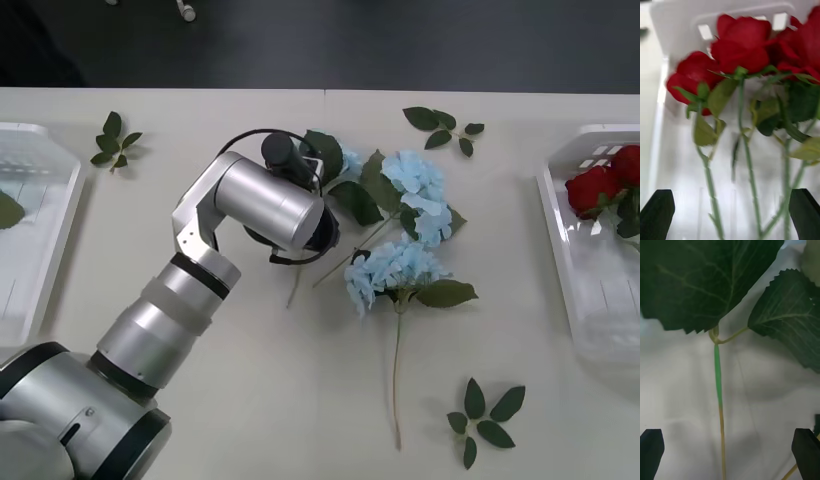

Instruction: Put the red flowers into the right box and the blue flowers into the left box

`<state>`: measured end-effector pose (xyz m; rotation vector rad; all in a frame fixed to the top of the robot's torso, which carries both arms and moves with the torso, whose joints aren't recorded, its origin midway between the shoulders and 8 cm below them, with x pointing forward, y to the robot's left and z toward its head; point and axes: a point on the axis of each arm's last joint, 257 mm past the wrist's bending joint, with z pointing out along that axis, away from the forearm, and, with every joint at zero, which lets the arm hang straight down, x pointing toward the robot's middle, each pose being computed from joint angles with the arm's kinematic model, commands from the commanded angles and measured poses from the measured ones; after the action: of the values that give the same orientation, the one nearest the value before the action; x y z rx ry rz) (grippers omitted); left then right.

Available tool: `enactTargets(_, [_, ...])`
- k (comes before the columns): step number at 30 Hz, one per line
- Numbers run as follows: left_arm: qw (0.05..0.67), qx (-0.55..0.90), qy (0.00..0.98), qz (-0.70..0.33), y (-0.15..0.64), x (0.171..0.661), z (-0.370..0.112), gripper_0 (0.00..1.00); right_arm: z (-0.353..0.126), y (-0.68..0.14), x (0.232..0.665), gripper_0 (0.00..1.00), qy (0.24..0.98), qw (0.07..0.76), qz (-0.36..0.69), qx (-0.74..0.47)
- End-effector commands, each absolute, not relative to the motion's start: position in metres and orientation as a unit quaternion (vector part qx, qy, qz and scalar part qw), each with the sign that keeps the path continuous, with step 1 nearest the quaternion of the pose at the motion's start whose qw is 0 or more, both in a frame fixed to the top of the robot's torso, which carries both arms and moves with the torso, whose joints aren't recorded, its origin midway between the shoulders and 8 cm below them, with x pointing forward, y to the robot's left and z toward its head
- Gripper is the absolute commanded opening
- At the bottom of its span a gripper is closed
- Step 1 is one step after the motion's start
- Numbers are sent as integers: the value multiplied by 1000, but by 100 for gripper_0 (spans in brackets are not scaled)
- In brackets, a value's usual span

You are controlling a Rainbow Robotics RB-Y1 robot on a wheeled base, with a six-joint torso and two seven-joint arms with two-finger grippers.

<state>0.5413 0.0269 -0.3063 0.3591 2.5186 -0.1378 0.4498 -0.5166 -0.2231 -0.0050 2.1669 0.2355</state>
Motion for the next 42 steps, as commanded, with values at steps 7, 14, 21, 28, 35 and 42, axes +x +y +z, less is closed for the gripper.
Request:
enactTargets(7, [316,113,940,-67,7,559,-289,100,-167,-408,461,90,852,476,215,-22])
enactTargets(14, [314,113,940,-68,4,557,-291,100,-174,-317,431,90,848,448,278,-48])
enactTargets(21, [311,113,941,-69,2,555,-294,100,-198,-248,386,90,859,401,310,-77])
enactTargets(28, [303,114,944,-68,3,553,-301,100,-228,-198,357,90,861,376,332,-87])
enactTargets(35, [299,111,945,-73,1,551,-304,31,-264,-168,341,90,871,345,333,-107])
enactTargets(42, [299,112,945,-73,1,551,-303,0,-289,-146,338,90,873,332,345,-95])
